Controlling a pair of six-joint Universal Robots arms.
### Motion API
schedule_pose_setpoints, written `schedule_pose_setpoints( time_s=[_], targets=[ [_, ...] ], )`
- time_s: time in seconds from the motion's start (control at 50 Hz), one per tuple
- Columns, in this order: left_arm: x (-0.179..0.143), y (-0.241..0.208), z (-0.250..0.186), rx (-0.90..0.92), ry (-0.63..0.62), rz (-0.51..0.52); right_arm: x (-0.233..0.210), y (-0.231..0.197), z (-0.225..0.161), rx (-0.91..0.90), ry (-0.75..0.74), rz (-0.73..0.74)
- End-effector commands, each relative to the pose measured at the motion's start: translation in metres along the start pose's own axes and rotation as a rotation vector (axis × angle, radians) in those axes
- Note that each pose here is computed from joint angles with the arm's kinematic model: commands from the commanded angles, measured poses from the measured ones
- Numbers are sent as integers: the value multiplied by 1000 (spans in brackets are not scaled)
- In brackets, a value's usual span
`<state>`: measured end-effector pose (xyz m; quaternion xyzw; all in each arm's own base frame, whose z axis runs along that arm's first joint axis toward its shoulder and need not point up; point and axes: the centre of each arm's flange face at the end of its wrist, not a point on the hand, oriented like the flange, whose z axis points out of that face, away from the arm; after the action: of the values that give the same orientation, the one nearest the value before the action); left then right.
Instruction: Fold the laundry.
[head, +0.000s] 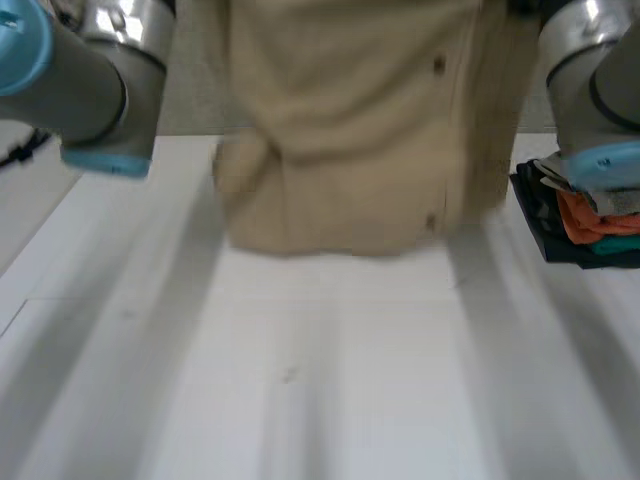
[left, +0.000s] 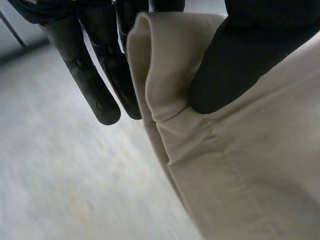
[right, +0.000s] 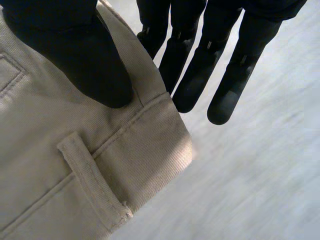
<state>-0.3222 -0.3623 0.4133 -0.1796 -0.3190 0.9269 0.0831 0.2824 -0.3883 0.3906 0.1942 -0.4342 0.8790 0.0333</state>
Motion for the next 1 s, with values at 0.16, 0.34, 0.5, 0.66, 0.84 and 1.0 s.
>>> schedule_pose_setpoints(
  time_s=[0.16, 0.34, 0.5, 0.66, 0.84, 1.0],
  targets=[
    [11, 46, -57, -307, 34, -51, -22, 30, -17, -9, -93, 19],
    [46, 91, -162, -655, 169, -91, -70, 124, -104, -460, -318, 19],
    [55, 71, -253, -1028, 352, -38, -81, 139, -191, -834, -571, -78],
    [29, -22, -286, -1204, 550, 94, -31, 39, -243, -949, -804, -262],
    [19, -85, -306, -1245, 810, 192, -16, -12, -277, -856, -927, -351],
    [37, -15, -251, -964, 659, 270, -34, 33, -238, -843, -758, -224]
  ],
)
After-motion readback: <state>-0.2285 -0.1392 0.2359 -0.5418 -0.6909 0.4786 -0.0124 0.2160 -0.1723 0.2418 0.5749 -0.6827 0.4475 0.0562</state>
